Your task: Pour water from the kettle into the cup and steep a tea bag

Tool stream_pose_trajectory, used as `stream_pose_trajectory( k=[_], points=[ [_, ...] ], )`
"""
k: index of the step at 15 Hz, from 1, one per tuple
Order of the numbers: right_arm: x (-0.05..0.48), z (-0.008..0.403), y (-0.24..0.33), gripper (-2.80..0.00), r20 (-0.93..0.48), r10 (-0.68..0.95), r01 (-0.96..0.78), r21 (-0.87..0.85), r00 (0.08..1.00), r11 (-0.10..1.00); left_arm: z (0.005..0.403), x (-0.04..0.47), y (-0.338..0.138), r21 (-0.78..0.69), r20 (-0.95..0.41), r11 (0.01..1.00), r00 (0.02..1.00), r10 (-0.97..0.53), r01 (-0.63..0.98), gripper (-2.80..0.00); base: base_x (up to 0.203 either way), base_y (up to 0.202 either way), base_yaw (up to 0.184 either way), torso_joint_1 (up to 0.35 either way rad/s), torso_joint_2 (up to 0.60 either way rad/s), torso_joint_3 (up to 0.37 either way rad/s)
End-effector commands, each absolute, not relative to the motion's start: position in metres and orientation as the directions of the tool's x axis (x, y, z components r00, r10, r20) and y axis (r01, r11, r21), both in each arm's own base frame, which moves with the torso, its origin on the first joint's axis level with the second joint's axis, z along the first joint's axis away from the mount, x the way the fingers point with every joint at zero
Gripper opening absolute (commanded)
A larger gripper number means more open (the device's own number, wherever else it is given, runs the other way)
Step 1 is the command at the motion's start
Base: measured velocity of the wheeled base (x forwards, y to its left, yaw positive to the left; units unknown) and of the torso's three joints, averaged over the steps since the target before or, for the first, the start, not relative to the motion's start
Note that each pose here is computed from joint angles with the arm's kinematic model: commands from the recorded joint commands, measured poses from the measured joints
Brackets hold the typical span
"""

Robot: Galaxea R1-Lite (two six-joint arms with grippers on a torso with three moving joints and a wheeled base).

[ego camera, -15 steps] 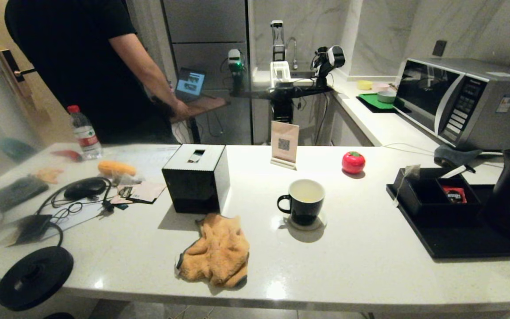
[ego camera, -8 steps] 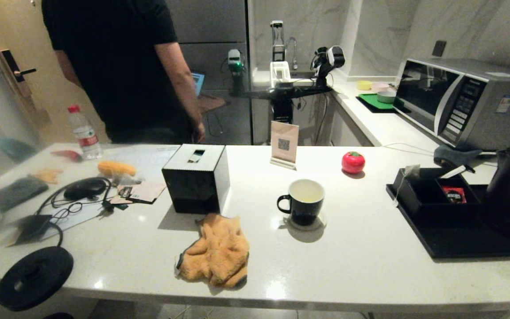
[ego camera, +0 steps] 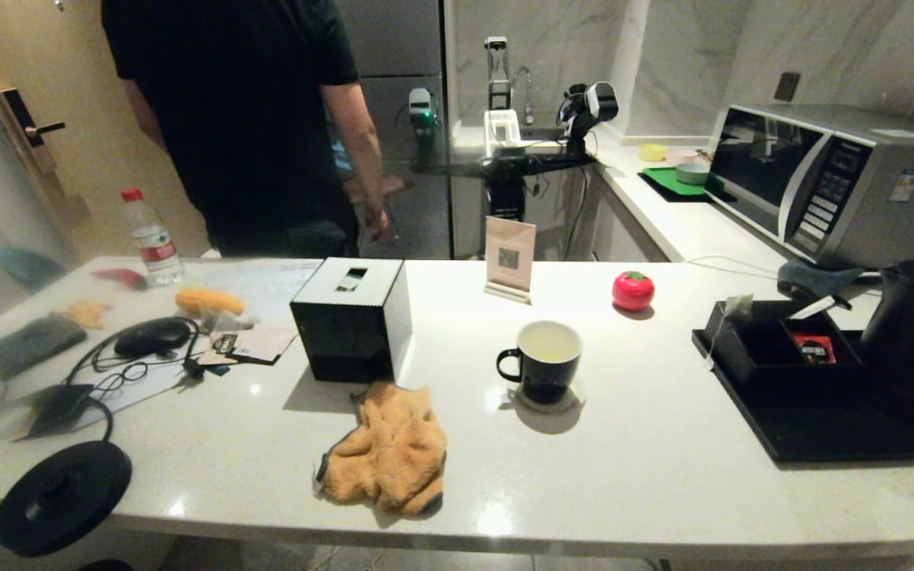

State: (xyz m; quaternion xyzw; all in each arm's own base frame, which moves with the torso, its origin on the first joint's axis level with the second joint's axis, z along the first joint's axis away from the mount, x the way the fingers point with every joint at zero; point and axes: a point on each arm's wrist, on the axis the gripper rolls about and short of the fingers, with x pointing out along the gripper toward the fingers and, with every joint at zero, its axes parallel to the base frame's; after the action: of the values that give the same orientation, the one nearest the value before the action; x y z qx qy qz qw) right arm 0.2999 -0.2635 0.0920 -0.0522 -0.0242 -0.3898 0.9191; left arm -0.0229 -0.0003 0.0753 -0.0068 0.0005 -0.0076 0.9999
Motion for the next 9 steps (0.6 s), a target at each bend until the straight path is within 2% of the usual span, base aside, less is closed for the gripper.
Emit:
stream_pose_trajectory(
  k=[1,9],
  points=[
    [0.3011,0.0858,-0.2646,-2.80,0.081,-0.715,0.719,-0.081,0.695,0.690,0.0753,-0.0228,-0.0003,-0.014,-0.002,1.000,1.000,-0.015,0.015,-2.80,0.000,0.000,0.000,0.000,0.00,0.000],
    [0.3027,0.0786,-0.2660,-2.80,0.113,-0.713,0.721,-0.079,0.692,0.688,0.0753,-0.0228,-0.0003,-0.014,-0.002,1.000,1.000,-0.015,0.015,-2.80,0.000,0.000,0.000,0.000,0.00,0.000]
  ],
)
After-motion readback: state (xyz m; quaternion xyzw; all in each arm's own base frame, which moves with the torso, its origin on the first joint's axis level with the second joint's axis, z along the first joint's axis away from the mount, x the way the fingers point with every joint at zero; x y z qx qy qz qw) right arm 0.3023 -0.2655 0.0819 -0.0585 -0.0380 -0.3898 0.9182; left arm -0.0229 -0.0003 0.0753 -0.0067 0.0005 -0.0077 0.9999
